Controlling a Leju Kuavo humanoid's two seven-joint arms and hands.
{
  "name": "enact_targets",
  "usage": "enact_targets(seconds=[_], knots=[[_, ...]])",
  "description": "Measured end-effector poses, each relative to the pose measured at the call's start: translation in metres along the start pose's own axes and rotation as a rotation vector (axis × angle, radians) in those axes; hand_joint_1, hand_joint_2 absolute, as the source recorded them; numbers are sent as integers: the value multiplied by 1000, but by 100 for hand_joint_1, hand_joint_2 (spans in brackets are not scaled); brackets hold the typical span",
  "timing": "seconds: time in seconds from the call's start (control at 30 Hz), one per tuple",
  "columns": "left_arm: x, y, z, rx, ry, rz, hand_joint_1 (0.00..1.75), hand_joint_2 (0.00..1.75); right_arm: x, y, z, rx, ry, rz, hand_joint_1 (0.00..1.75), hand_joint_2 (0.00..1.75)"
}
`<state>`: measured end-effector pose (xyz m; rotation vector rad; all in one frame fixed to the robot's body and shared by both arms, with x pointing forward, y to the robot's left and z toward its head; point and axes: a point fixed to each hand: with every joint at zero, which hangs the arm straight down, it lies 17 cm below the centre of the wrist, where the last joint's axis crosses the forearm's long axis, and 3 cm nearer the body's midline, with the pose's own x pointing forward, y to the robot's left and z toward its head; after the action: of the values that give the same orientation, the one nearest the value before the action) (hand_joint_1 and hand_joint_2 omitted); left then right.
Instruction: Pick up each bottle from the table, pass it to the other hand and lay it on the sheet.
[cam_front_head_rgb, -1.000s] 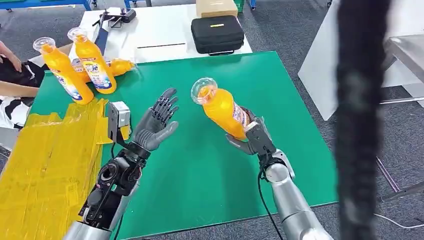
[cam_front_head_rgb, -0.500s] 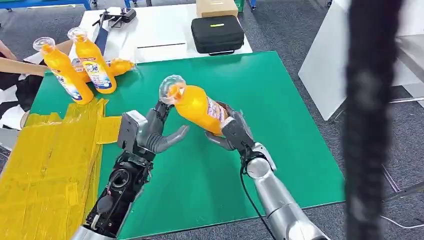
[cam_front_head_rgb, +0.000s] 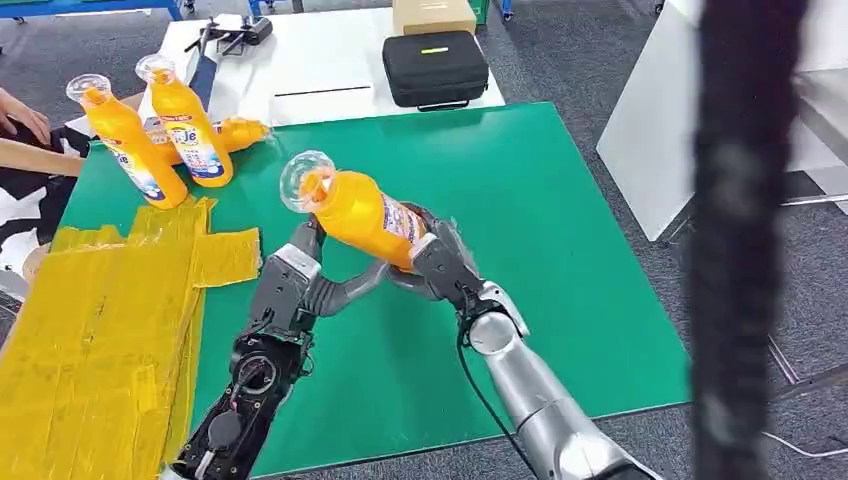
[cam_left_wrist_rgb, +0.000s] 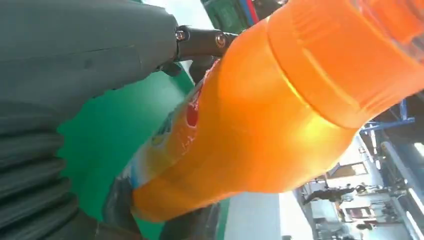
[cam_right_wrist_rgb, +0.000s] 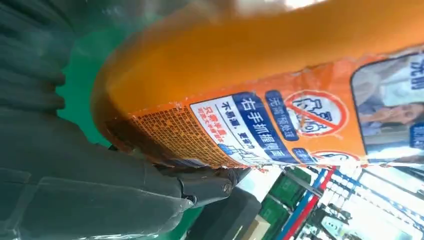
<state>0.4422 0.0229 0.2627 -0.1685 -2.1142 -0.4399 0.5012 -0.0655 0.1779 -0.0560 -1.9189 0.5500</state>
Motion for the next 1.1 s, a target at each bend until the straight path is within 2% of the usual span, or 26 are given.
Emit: enact_targets(seconds=[0.2,0.37,0.7,1.1], knots=[[0,-2,0,-5,2,11,0,175,-3,6,1,14,7,0,175,175],[-2,-6,2,-31,25,98,0,175,-4,17,3,42,10,19,175,175],[-10,9,1,6,56,143,0,175,-2,46,6,115,4,50,175,175],[-37,55,1,175,106,3,2,175,-1,66,11,175,-4,112,175,175]])
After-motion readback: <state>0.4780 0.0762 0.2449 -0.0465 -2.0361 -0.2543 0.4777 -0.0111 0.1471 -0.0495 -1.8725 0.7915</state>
